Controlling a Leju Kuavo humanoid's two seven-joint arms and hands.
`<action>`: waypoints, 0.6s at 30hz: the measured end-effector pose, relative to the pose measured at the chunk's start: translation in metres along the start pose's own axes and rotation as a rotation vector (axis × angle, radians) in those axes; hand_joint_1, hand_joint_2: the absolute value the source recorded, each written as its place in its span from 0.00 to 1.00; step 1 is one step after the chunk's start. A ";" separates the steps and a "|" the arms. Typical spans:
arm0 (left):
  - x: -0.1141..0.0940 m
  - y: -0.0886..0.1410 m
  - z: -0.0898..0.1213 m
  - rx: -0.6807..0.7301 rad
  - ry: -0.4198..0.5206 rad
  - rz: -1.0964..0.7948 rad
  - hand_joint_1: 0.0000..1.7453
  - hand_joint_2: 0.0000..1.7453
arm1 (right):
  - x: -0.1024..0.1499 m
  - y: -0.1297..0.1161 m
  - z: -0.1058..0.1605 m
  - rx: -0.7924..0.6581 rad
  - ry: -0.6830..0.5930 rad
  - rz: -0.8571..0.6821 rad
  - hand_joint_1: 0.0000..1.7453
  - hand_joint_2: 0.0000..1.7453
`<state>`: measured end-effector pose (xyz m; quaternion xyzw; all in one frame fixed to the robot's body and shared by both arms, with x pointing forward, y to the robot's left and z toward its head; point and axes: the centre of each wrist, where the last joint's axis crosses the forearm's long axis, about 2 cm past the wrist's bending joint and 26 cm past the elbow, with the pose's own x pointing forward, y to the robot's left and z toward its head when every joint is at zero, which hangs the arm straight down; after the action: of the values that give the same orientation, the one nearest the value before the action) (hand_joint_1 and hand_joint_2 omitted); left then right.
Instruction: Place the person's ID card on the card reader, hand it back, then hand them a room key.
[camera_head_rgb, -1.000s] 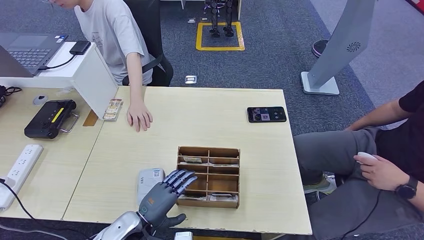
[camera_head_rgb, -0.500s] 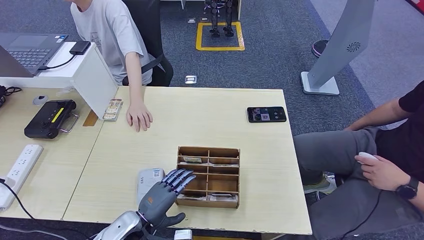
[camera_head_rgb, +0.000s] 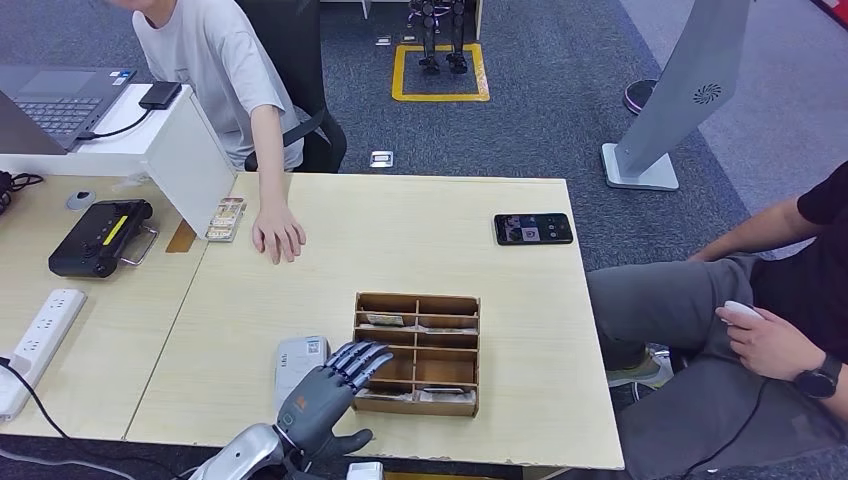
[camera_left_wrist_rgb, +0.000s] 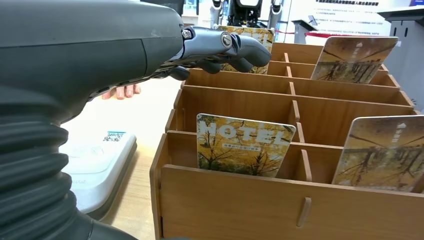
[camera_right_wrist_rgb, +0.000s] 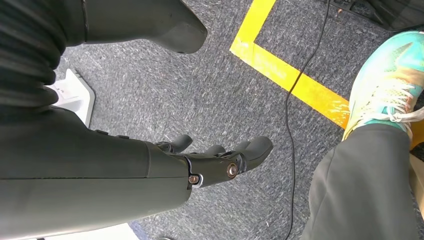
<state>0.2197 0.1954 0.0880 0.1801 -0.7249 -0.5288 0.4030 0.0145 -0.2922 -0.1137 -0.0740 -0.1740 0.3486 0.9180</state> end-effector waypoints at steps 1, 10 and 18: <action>0.000 0.000 0.000 -0.003 -0.004 0.010 0.00 1.00 | 0.000 0.000 0.000 0.000 0.000 0.000 0.00 1.00; 0.000 -0.001 0.001 -0.022 -0.017 0.051 0.00 1.00 | 0.000 0.000 0.000 -0.002 0.000 0.001 0.00 1.00; 0.000 -0.001 0.001 -0.022 -0.017 0.052 0.00 1.00 | 0.000 0.000 0.000 -0.003 0.000 0.000 0.00 1.00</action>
<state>0.2185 0.1955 0.0866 0.1523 -0.7268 -0.5276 0.4126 0.0146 -0.2922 -0.1137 -0.0752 -0.1745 0.3486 0.9178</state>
